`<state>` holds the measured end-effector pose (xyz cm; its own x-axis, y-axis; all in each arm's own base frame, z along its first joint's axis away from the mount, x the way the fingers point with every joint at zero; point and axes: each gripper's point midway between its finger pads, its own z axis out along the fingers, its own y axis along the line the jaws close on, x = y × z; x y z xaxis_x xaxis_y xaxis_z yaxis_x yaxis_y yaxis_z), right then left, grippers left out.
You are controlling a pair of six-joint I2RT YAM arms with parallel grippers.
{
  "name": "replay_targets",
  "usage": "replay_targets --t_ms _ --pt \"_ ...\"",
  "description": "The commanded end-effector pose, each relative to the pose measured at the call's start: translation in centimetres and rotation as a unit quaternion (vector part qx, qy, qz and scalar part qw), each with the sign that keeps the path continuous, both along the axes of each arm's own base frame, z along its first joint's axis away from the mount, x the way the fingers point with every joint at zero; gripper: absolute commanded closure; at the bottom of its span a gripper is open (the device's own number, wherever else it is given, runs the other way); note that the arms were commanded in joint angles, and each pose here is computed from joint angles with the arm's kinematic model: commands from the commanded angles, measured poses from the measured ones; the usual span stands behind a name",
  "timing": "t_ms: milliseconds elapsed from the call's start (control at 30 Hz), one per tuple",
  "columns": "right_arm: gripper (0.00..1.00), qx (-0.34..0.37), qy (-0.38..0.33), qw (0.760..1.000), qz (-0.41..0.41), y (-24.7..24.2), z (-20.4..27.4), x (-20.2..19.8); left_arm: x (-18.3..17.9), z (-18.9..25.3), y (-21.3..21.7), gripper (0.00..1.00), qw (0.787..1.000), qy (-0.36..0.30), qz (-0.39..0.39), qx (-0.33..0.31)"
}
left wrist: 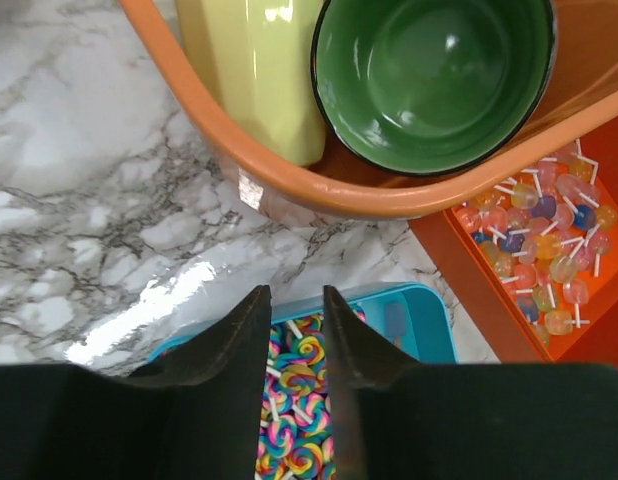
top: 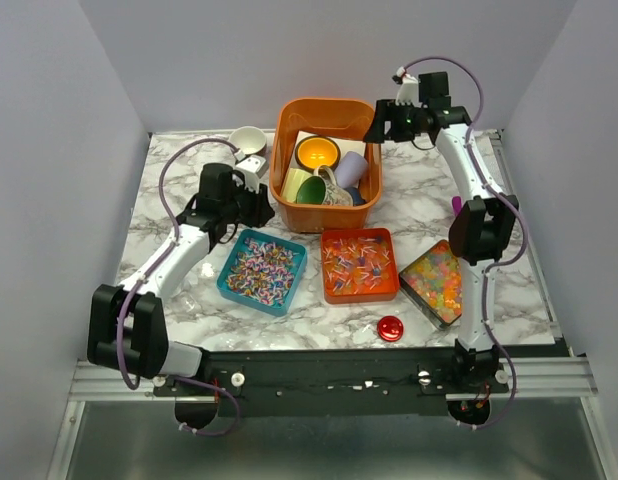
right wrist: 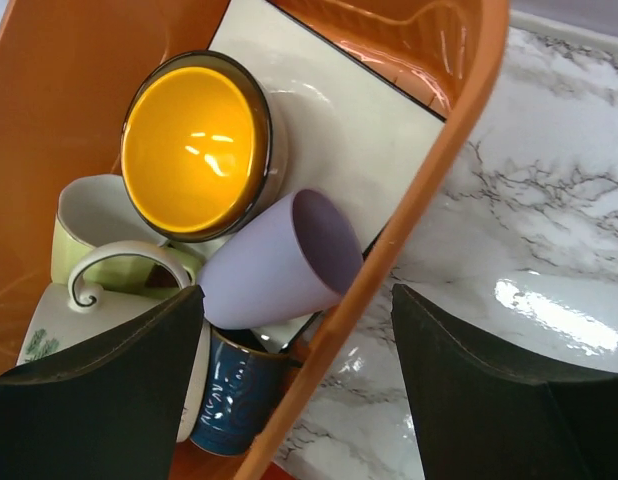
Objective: Pack the candies
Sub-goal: Adjust the distractor at the center of the board.
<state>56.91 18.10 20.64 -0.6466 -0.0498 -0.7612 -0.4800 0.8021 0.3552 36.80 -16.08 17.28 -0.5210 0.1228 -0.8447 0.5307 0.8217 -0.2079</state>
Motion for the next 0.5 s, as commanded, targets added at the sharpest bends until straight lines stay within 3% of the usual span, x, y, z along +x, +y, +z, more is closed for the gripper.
replay_targets --t_ms 0,67,200,333,400,467 --pt "0.19 -0.01 0.002 0.999 -0.037 1.4 -1.2 1.3 -0.3 -2.1 -1.5 0.68 0.999 0.018 -0.023 -0.024" --pt "0.22 -0.019 0.009 0.998 -0.063 0.7 -2.0 1.8 -0.2 -3.3 -1.6 0.69 0.999 0.034 -0.015 -0.032" --pt "0.37 -0.047 0.021 0.993 -0.105 -0.7 -4.1 2.6 1.2 -5.1 -1.8 0.66 0.997 0.042 0.035 -0.061" --pt "0.65 -0.065 0.037 0.987 -0.142 -2.0 -5.4 2.8 2.8 -5.4 -4.1 0.66 0.994 0.047 0.029 -0.092" --pt "0.68 -0.07 0.051 0.986 -0.142 -2.1 -6.6 2.4 3.7 -4.2 -5.1 0.65 0.993 0.04 0.022 -0.105" --pt "0.82 -0.078 0.065 0.983 -0.151 -2.6 -7.7 2.3 5.0 -3.6 -5.5 0.65 0.992 0.037 0.032 -0.115"
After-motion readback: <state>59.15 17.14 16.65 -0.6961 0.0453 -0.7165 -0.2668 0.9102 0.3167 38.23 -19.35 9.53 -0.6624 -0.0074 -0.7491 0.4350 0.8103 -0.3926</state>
